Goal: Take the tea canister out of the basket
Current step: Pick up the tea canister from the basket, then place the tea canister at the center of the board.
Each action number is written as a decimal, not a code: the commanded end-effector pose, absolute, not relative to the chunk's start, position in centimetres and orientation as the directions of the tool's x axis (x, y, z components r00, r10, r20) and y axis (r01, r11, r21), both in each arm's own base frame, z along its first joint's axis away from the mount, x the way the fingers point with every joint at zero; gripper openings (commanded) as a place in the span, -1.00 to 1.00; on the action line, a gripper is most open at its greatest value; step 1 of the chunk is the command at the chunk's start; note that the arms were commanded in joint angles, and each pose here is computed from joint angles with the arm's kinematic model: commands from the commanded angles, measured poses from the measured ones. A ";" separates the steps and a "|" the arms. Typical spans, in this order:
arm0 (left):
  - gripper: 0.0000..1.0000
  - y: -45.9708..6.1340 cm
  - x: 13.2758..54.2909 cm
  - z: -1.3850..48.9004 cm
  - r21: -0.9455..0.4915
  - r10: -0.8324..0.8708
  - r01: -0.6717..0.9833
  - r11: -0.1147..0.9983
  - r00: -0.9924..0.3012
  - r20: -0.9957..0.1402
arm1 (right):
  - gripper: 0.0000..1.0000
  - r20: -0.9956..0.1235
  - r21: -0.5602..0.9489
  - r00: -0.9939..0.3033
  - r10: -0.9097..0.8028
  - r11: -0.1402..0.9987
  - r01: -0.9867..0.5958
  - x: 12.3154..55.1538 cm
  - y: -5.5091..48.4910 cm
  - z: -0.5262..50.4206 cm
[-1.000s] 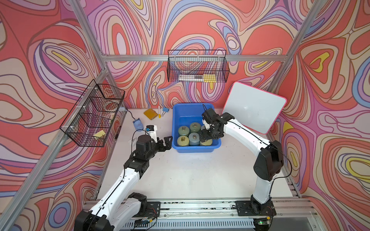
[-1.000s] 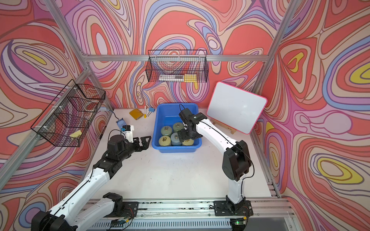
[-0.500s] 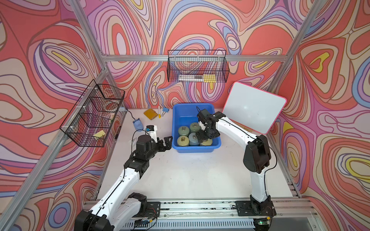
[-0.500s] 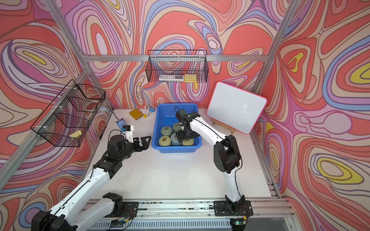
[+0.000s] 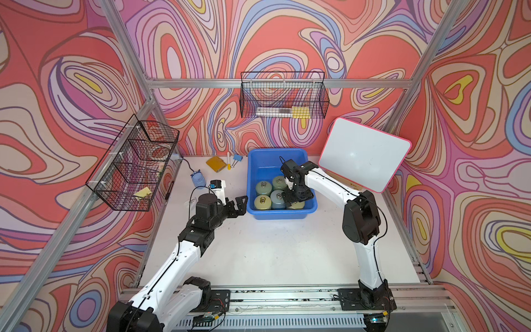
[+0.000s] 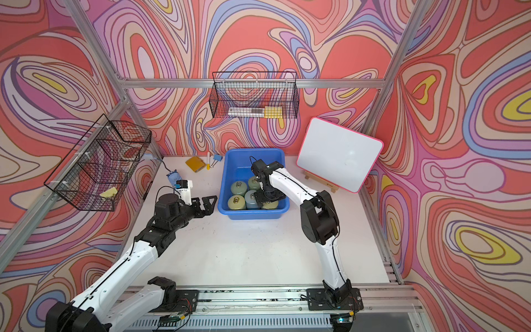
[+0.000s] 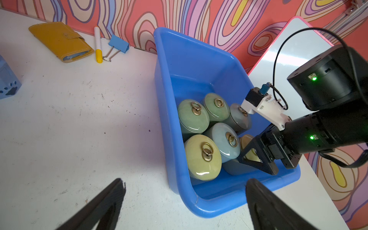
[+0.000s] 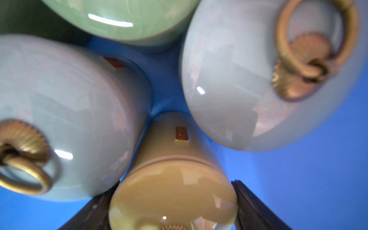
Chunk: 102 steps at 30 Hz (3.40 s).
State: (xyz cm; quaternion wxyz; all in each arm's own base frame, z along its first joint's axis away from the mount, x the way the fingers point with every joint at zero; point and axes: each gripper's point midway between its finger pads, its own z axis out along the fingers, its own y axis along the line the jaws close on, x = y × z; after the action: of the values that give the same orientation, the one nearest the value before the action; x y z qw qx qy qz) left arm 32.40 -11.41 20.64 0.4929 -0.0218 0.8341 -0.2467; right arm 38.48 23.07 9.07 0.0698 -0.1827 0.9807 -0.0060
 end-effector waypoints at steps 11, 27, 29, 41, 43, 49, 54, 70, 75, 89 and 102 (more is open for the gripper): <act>0.98 -11.4 32.6 20.7 -0.433 -0.285 0.208 0.877 -0.501 -0.817 | 0.65 -0.093 -0.065 -0.937 -0.335 0.942 -0.330 38.6 22.4 7.1; 0.98 -11.5 32.6 20.6 -0.435 -0.285 0.209 0.876 -0.503 -0.816 | 0.18 -0.156 -0.073 -0.931 -0.331 0.943 -0.323 39.2 22.4 10.6; 0.98 -11.5 32.6 20.6 -0.435 -0.285 0.209 0.876 -0.504 -0.816 | 0.17 -0.182 -0.078 -0.927 -0.329 0.944 -0.319 39.4 22.3 11.9; 0.98 -11.4 32.6 20.5 -0.434 -0.285 0.205 0.877 -0.505 -0.815 | 0.17 -0.274 -0.075 -0.907 -0.321 0.947 -0.312 39.7 22.1 17.2; 0.98 -11.4 32.6 20.5 -0.434 -0.286 0.204 0.878 -0.503 -0.816 | 0.17 -0.283 -0.074 -0.905 -0.318 0.948 -0.309 39.7 22.0 17.8; 0.98 -11.3 32.6 20.5 -0.432 -0.286 0.202 0.879 -0.501 -0.817 | 0.17 -0.305 -0.073 -0.899 -0.316 0.948 -0.308 39.5 21.9 19.6; 0.98 -11.3 32.6 20.6 -0.432 -0.286 0.203 0.879 -0.501 -0.817 | 0.16 -0.315 -0.070 -0.895 -0.316 0.948 -0.310 39.3 21.8 20.5; 0.98 -11.3 32.6 20.6 -0.432 -0.289 0.201 0.879 -0.496 -0.819 | 0.17 -0.365 -0.040 -0.879 -0.307 0.948 -0.315 38.0 21.4 24.6; 0.98 -11.3 32.6 20.5 -0.434 -0.290 0.201 0.878 -0.498 -0.817 | 0.16 -0.380 -0.020 -0.876 -0.299 0.949 -0.315 37.5 21.3 25.8; 0.98 -10.6 32.5 20.6 -0.423 -0.297 0.174 0.890 -0.483 -0.824 | 0.16 -0.405 0.041 -0.862 -0.307 0.935 -0.352 32.0 22.9 27.9; 0.98 -9.7 32.1 20.8 -0.406 -0.304 0.141 0.903 -0.457 -0.836 | 0.15 -0.392 0.066 -0.857 -0.334 0.919 -0.389 22.3 26.4 25.6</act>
State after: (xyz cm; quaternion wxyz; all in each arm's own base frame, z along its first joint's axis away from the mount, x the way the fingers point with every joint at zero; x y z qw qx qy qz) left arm 32.25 -9.95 20.43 0.5097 -0.0464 0.8307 -0.2190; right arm 23.06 25.48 24.21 0.1491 -0.2194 0.9631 0.0452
